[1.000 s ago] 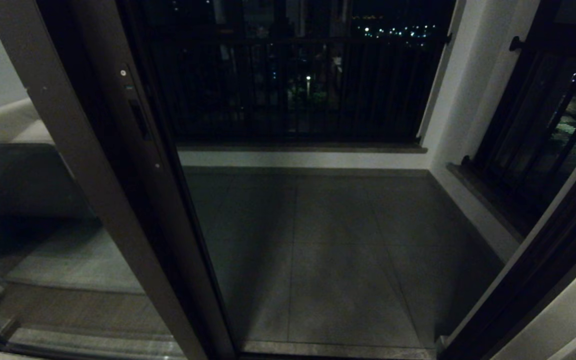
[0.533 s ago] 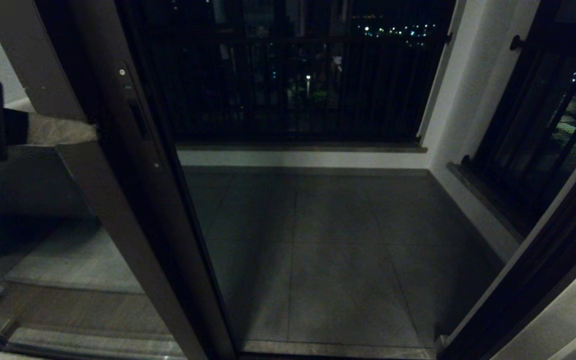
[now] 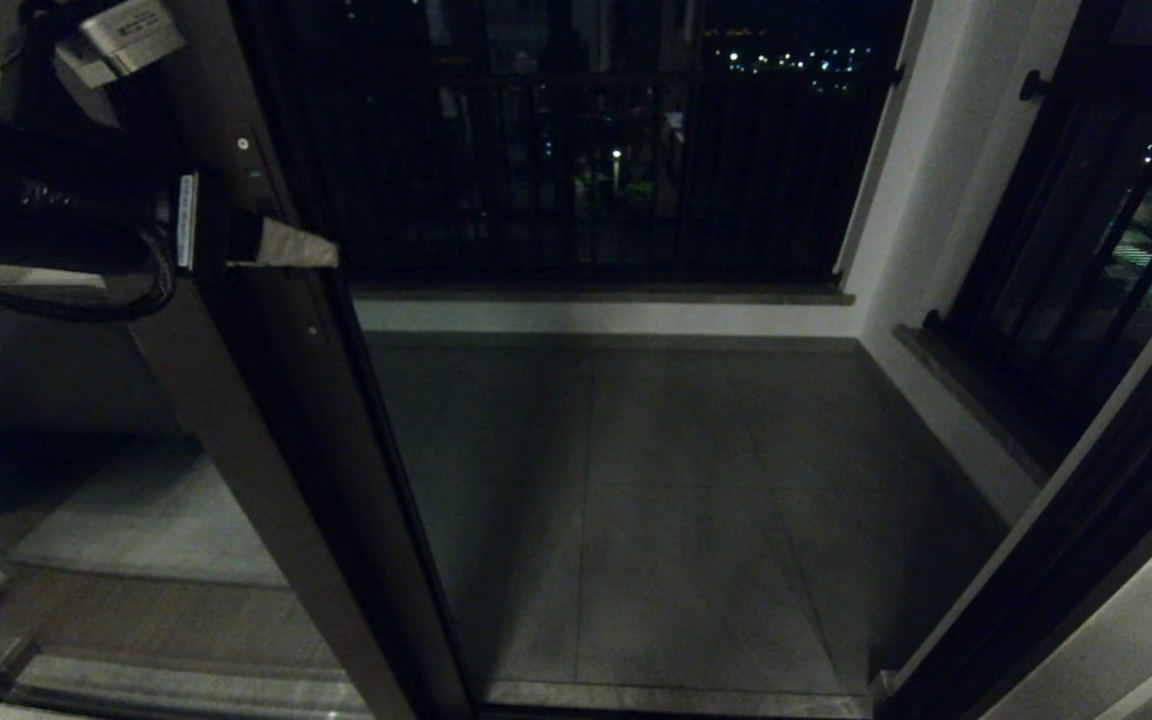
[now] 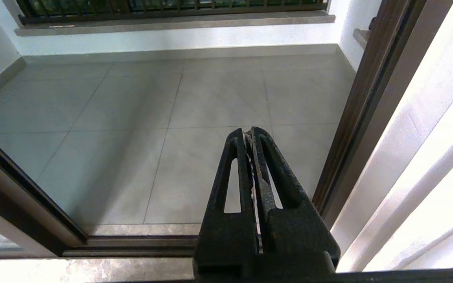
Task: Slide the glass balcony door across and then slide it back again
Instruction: Close the slid door
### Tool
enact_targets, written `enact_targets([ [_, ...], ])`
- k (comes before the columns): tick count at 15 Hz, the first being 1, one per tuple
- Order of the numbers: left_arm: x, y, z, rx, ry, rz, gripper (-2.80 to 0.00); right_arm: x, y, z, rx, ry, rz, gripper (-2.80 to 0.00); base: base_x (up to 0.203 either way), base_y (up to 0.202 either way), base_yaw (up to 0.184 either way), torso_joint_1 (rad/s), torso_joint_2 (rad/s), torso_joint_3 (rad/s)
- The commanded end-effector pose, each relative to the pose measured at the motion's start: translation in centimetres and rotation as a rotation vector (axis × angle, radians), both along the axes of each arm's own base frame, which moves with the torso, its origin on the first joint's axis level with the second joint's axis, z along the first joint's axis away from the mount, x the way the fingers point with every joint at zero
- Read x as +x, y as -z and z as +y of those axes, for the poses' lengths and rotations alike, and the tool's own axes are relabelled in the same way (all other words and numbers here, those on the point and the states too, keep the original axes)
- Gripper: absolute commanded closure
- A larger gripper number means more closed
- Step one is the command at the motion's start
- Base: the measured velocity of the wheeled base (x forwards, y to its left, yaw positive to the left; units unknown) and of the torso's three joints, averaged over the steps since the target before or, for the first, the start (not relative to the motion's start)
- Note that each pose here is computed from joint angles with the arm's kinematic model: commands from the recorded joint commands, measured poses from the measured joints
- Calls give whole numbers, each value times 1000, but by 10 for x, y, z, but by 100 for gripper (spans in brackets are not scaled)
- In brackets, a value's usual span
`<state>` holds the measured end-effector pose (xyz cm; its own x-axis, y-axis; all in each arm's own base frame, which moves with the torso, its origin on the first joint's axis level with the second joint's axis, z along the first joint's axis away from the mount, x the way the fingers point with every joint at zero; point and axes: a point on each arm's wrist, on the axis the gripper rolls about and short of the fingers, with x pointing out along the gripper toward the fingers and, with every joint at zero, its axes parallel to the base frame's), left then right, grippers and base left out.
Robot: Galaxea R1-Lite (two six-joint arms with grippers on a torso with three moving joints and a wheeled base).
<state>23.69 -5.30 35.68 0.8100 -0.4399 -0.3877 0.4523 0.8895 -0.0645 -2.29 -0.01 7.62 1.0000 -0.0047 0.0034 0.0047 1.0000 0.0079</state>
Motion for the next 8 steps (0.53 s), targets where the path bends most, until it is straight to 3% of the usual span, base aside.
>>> enact_targets([
  [1, 21, -2, 12, -12, -5, -10, -280, 0, 0, 0, 0, 0, 0, 0, 0, 0, 0, 0, 0, 0],
  [4, 37, -2, 37, 11, -8, -36, -280, 0, 0, 0, 0, 0, 0, 0, 0, 0, 0, 0, 0, 0],
  [8, 47, 5, 43, 25, -23, -18, -280, 0, 0, 0, 0, 0, 0, 0, 0, 0, 0, 0, 0, 0],
])
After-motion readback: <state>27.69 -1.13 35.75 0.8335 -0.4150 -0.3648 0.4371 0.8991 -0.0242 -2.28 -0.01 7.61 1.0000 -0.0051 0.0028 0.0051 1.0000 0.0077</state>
